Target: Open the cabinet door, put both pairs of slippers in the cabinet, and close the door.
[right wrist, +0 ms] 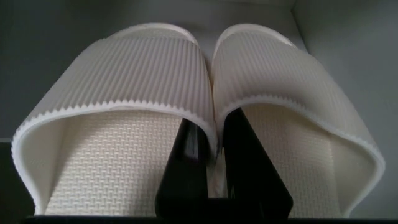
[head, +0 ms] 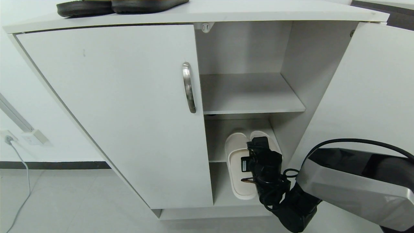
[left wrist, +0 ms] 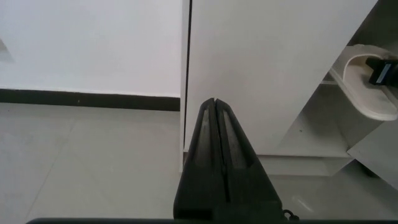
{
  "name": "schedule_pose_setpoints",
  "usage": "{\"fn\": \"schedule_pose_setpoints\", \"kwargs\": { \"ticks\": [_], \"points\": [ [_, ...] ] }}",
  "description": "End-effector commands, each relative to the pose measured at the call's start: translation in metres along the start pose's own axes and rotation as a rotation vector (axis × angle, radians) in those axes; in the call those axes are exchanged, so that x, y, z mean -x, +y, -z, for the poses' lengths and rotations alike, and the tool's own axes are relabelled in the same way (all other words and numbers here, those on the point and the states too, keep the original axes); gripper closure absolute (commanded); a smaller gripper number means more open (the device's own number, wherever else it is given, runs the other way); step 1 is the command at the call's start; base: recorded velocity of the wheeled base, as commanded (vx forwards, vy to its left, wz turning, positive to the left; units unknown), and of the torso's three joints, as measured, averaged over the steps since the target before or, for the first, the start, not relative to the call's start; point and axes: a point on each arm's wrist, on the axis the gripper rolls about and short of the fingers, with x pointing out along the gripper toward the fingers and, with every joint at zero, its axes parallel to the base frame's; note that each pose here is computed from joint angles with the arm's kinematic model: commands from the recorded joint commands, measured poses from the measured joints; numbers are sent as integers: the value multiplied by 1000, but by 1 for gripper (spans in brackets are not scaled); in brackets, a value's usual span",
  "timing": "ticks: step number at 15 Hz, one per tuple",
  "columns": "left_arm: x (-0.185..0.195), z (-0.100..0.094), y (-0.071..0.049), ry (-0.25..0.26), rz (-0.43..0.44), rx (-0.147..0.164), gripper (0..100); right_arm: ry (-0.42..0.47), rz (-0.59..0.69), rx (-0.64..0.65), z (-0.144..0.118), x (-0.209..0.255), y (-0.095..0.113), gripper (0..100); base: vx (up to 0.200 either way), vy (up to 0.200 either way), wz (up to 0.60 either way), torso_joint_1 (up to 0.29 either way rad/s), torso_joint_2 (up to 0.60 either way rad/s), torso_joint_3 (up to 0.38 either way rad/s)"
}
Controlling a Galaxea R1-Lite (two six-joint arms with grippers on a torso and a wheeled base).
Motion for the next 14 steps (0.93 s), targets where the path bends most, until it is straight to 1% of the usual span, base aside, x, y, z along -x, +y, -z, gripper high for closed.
{"fn": "schedule_pose_setpoints", "kwargs": {
  "ticks": [1,5,10,14],
  "points": [
    [0,0,0,1,-1,1,100,-12,13,-10,-1,-10,0,100,0,0,0,0,0,0],
    [0,0,0,1,-1,2,100,6,31,3,6,-48,2,100,0,0,0,0,0,0],
    [0,0,0,1,-1,2,100,-1,48,-3,0,-78,9,100,0,0,0,0,0,0],
    [0,0,0,1,-4,4,100,-4,40,-6,-9,-96,5,100,0,0,0,0,0,0]
  ]
}}
